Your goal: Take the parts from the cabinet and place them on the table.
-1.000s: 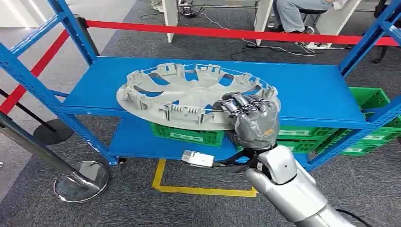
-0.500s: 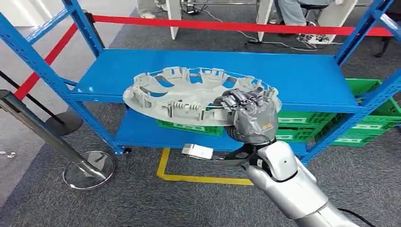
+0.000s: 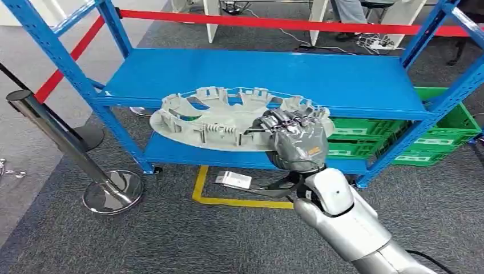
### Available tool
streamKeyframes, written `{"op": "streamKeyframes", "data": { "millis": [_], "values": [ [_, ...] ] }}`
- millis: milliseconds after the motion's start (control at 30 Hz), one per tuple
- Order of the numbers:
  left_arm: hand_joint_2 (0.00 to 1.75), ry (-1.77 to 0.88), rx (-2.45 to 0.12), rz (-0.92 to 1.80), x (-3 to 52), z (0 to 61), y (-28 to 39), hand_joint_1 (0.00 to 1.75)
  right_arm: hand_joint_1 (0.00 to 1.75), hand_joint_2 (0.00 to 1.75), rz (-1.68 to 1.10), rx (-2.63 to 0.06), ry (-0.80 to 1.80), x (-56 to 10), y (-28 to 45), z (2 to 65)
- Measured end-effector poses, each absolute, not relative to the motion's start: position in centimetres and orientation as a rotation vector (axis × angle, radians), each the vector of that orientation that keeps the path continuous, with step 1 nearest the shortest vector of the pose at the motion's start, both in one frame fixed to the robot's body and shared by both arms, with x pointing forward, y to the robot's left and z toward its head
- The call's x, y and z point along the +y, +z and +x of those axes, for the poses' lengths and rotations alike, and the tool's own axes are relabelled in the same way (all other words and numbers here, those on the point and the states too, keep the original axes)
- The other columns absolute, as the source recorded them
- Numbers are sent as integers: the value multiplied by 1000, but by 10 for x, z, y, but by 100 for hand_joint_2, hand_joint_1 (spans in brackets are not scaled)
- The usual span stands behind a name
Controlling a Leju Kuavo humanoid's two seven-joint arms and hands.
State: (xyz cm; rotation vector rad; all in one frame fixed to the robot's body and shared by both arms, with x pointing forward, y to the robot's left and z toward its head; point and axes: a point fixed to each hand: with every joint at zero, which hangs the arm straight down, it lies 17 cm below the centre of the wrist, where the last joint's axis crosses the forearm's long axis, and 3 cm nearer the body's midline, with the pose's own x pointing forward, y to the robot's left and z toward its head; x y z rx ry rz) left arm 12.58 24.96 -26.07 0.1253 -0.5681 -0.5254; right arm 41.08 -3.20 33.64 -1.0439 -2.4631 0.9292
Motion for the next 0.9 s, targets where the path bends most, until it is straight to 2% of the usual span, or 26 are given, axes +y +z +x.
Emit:
{"op": "streamKeyframes", "data": {
  "millis": [900],
  "values": [
    [0, -568, -556, 121, 249, 132, -261, 0, 175, 175, -1132, -2462, 908, -42, 338, 414]
  ]
}}
